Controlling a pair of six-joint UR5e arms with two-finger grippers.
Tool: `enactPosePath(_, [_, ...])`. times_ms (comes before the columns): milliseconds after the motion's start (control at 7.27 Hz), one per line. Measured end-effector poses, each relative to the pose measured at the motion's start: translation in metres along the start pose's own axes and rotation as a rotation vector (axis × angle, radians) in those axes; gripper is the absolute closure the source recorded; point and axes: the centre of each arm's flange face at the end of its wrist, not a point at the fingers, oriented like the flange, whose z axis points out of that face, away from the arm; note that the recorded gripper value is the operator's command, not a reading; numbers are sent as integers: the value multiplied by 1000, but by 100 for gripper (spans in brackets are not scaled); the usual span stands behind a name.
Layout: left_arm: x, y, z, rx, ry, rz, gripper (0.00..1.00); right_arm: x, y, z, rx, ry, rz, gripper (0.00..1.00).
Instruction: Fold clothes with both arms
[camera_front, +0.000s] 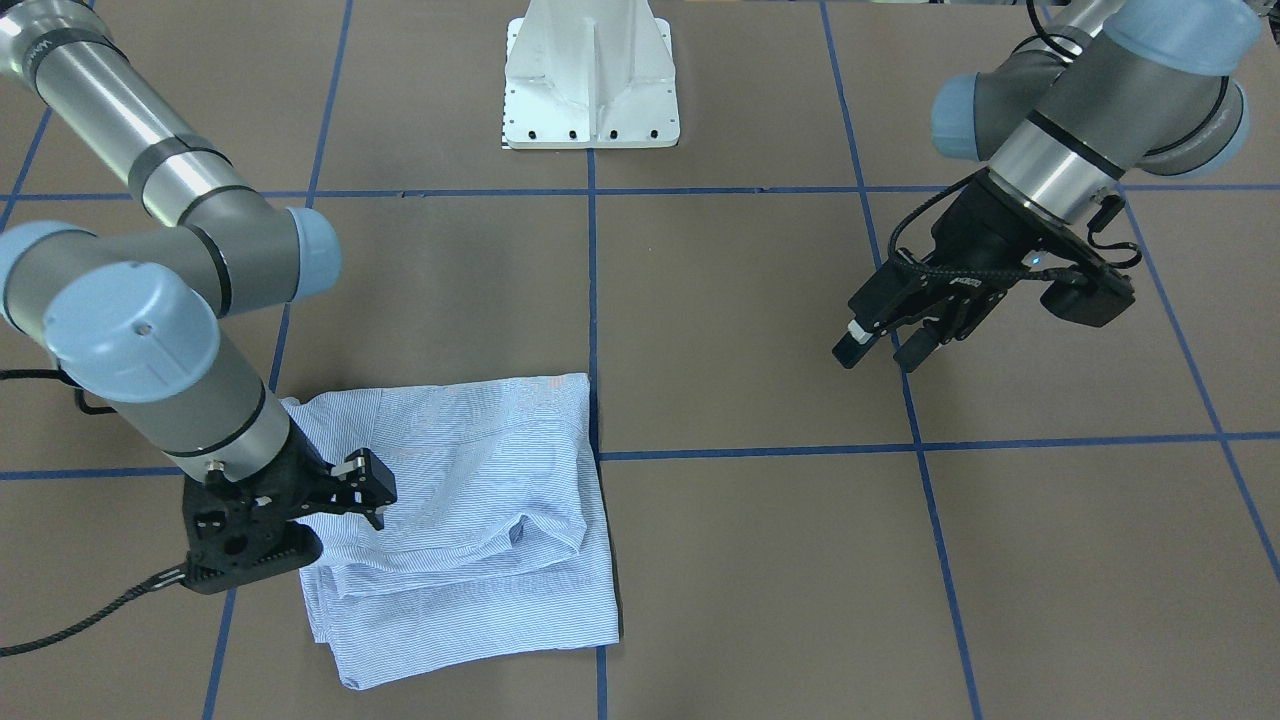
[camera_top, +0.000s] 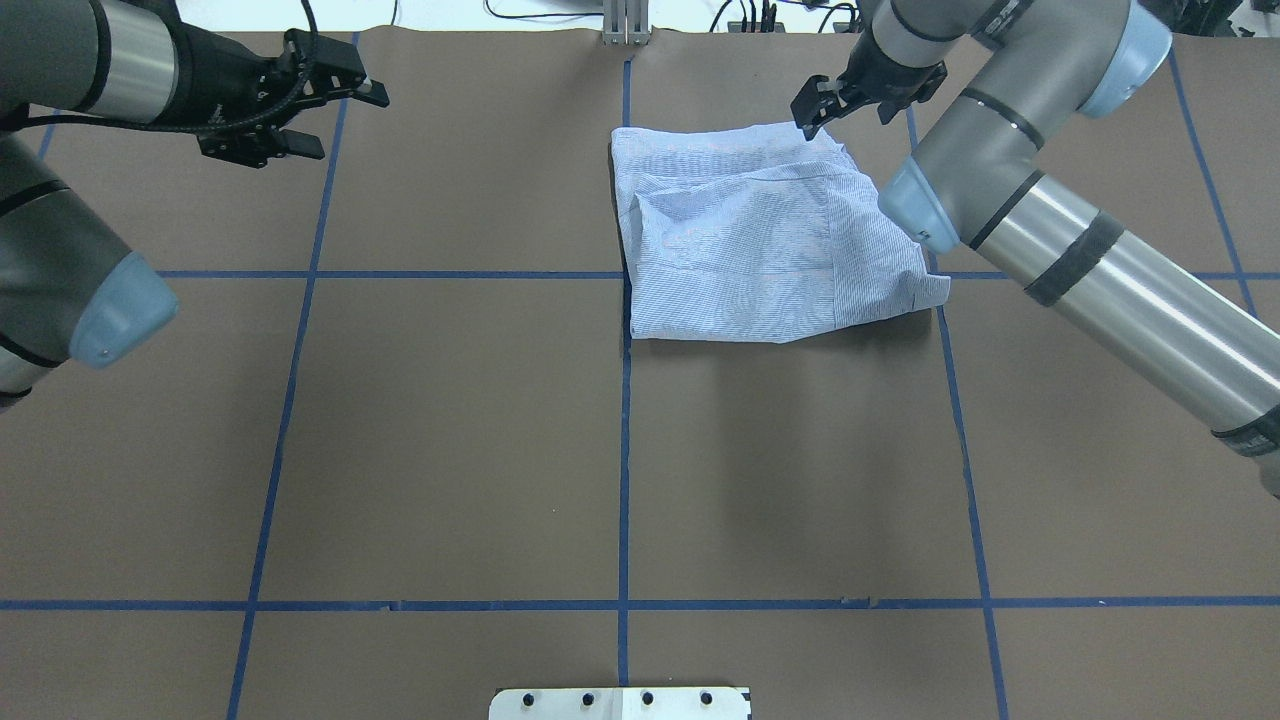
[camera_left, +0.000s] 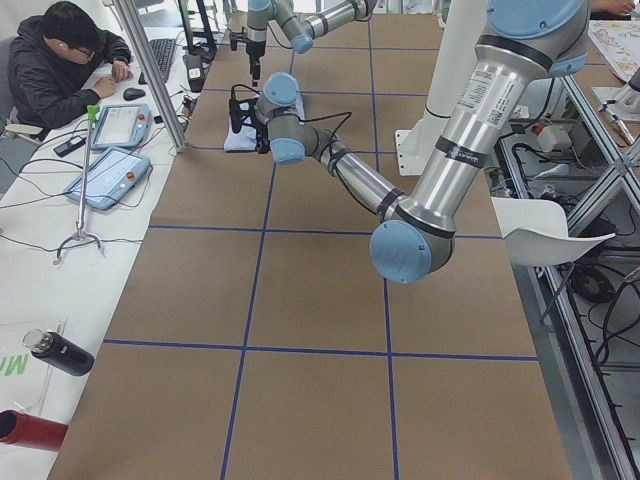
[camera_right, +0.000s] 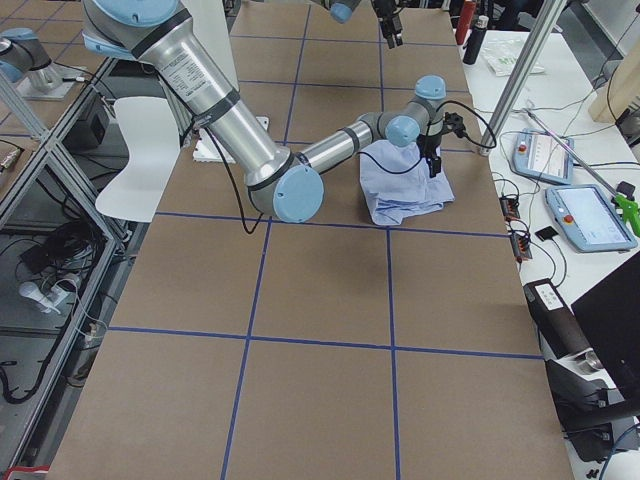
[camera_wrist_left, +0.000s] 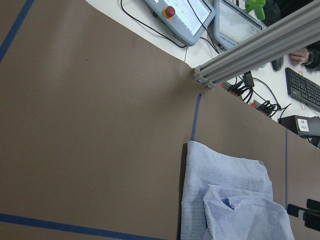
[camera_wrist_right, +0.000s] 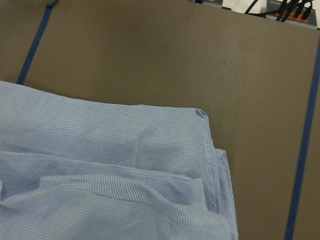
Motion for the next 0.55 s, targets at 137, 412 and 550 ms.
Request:
enactPosePath(137, [-24, -2, -13, 10, -42, 112, 0, 16, 12, -25, -23, 17, 19, 0])
enactPosePath(412, [-79, -21, -45, 17, -183, 373, 0, 83, 51, -56, -31, 54, 2, 0])
enactPosePath(550, [-105, -36, -63, 24, -241, 452, 0, 120, 76, -68, -41, 78, -30, 0])
